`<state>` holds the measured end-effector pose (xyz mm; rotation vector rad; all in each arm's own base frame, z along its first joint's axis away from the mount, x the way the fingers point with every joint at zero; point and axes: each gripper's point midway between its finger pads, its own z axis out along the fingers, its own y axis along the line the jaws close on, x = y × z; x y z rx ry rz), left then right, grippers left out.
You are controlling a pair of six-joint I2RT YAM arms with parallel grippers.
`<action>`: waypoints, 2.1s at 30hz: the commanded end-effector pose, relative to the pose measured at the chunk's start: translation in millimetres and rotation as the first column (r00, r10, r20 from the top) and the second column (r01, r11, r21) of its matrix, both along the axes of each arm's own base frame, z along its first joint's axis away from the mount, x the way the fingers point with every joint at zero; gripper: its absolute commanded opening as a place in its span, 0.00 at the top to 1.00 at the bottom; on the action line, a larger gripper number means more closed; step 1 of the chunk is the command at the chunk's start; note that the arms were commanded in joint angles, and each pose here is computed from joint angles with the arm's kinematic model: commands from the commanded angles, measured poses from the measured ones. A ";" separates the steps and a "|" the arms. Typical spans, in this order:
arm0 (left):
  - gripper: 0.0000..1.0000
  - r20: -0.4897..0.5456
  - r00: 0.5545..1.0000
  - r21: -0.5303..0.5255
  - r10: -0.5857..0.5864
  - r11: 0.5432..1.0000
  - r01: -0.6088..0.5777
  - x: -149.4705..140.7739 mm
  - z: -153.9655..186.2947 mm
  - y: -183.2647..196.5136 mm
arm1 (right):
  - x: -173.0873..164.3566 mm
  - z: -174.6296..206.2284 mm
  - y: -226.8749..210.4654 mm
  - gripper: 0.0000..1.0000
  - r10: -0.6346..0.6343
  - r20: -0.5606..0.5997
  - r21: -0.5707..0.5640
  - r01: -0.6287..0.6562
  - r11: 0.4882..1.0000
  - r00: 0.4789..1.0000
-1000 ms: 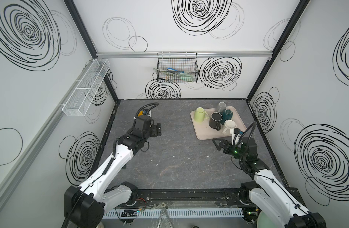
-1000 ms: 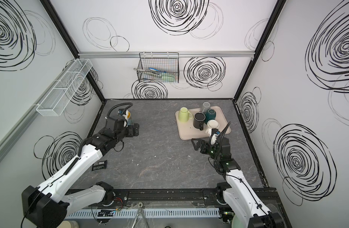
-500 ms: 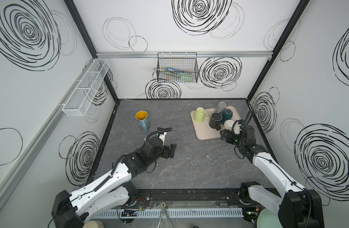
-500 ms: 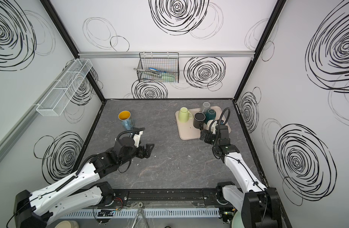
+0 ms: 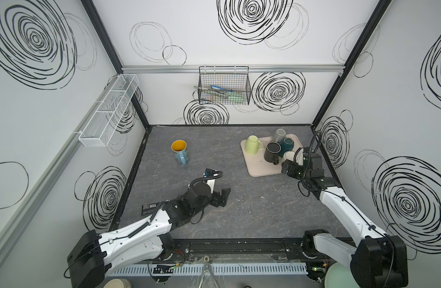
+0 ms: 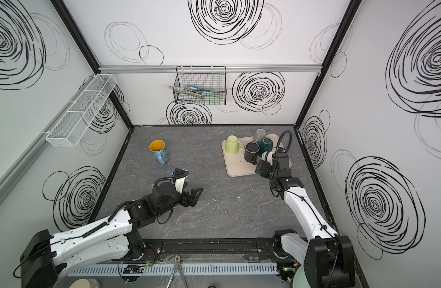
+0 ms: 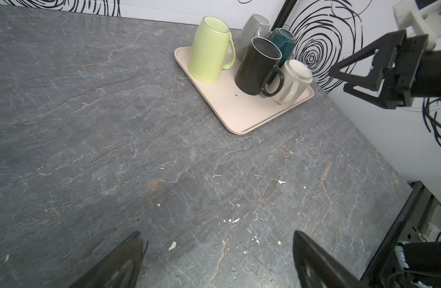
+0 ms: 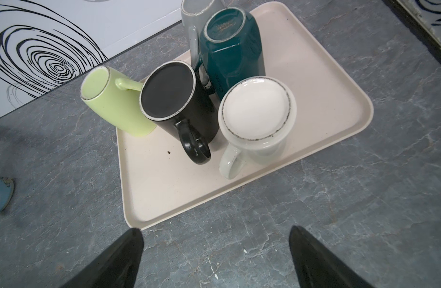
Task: Turn the mug right side up
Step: Rotate the mug on the tray.
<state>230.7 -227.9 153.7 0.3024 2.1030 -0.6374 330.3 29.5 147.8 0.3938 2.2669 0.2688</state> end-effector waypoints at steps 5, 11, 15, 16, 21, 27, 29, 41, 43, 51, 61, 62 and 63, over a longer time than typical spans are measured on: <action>0.04 0.196 0.979 -0.021 0.052 0.999 -0.049 15.8 23.1 4.3 | 8.2 -7.1 -0.4 0.04 0.012 -0.041 -0.019 -0.013 1.000 0.999; 0.04 0.246 0.968 -0.024 0.059 0.998 -0.055 4.8 21.7 13.6 | 11.3 -27.9 -9.5 0.06 -0.012 -0.151 -0.081 0.000 0.997 0.988; 0.04 0.263 0.962 -0.046 0.074 0.997 -0.064 1.2 22.4 19.7 | 13.0 -39.4 -9.3 0.08 -0.011 -0.205 -0.079 -0.005 0.997 0.979; 0.04 0.265 0.961 -0.049 0.076 0.997 -0.065 0.8 21.8 20.3 | 13.5 -42.4 -9.0 0.09 -0.013 -0.217 -0.076 -0.004 0.997 0.976; 0.04 0.249 0.965 -0.044 0.084 0.996 -0.075 2.2 18.5 20.2 | 18.0 -43.5 -11.0 0.13 -0.035 -0.214 -0.076 0.020 0.997 0.976; 0.04 0.235 0.969 -0.054 0.076 0.996 -0.065 0.8 15.1 18.1 | 22.8 -26.5 -26.1 0.15 -0.105 -0.106 -0.115 0.093 0.989 0.989; 0.04 0.234 0.969 -0.053 0.079 0.996 -0.068 1.2 14.9 18.3 | 25.1 -23.0 -29.5 0.15 -0.114 -0.073 -0.125 0.105 0.987 0.991; 0.04 0.230 0.970 -0.048 0.078 0.996 -0.069 3.0 12.2 17.1 | 41.6 -34.5 -30.2 0.15 -0.128 -0.116 -0.114 0.115 0.987 0.985; 0.04 0.227 0.969 -0.047 0.096 0.995 -0.088 4.5 10.9 20.2 | 45.3 -40.2 -28.2 0.16 -0.119 -0.141 -0.108 0.105 0.989 0.983; 0.04 0.211 0.972 -0.040 0.104 0.994 -0.098 7.3 4.8 21.6 | 57.4 -59.6 -33.6 0.20 -0.155 -0.193 -0.138 0.129 0.982 0.969; 0.04 0.197 0.975 -0.022 0.108 0.994 -0.105 9.2 -1.1 21.7 | 53.5 -72.8 -51.1 0.24 -0.215 -0.226 -0.239 0.160 0.958 0.950; 0.04 0.196 0.975 -0.020 0.108 0.994 -0.106 9.2 -1.4 21.6 | 52.2 -74.3 -51.5 0.24 -0.216 -0.229 -0.242 0.160 0.957 0.949; 0.04 0.195 0.975 -0.021 0.110 0.994 -0.108 9.5 -1.4 21.9 | 50.0 -75.7 -52.7 0.25 -0.219 -0.233 -0.242 0.161 0.957 0.948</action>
